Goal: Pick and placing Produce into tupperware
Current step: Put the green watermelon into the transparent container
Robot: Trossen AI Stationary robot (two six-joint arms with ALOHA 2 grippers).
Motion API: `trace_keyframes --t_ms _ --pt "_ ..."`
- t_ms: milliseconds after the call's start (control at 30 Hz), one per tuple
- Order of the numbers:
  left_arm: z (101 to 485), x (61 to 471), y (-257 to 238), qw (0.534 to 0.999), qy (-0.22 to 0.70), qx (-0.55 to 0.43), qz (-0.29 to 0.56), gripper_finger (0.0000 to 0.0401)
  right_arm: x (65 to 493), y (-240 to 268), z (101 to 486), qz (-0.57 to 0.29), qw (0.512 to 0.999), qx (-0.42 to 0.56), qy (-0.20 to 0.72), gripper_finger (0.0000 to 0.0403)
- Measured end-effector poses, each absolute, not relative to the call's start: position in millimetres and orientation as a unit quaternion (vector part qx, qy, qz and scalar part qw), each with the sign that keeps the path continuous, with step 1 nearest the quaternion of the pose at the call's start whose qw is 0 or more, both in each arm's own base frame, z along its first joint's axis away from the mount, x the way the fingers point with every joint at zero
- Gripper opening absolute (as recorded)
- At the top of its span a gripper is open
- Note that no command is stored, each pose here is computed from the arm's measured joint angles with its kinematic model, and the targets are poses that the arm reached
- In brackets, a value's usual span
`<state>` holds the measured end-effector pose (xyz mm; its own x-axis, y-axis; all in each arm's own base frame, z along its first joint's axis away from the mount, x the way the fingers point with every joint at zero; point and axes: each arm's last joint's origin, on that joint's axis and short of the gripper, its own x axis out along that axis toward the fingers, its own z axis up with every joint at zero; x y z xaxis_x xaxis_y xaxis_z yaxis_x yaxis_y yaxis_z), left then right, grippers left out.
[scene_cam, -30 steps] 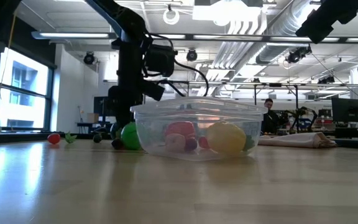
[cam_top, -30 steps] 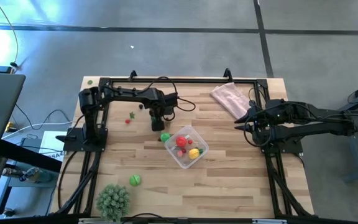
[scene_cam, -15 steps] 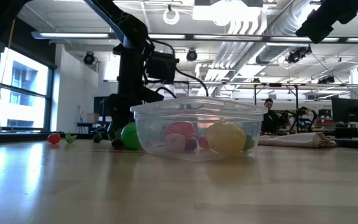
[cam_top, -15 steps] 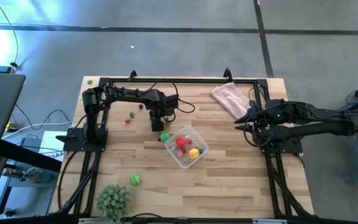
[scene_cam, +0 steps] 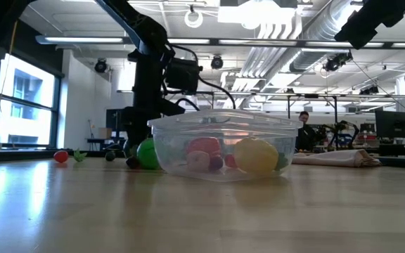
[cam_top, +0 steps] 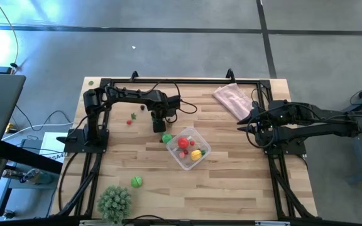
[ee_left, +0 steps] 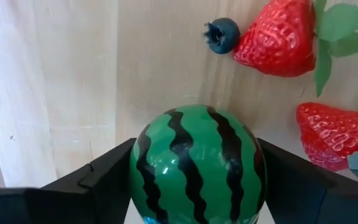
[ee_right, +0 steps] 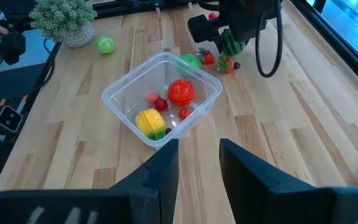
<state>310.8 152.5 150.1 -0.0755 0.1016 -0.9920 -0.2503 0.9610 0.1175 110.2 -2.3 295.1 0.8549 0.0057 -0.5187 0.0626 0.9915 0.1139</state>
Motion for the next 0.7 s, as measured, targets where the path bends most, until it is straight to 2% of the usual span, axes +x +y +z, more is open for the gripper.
trace_keyframes --t_ms 300,567,700 --pt "150.2 311.4 152.6 0.680 0.720 -0.051 0.131 0.0307 110.3 -2.4 295.1 -0.015 0.961 0.063 0.269 0.0105" --pt "150.4 311.1 152.4 0.678 0.720 -0.056 0.135 0.0274 110.3 -2.4 295.1 -0.015 0.961 0.063 0.269 0.0105" --pt "152.5 308.6 151.1 0.671 0.725 -0.066 0.141 0.0280 110.2 -2.4 295.1 -0.015 0.961 0.063 0.269 0.0105"
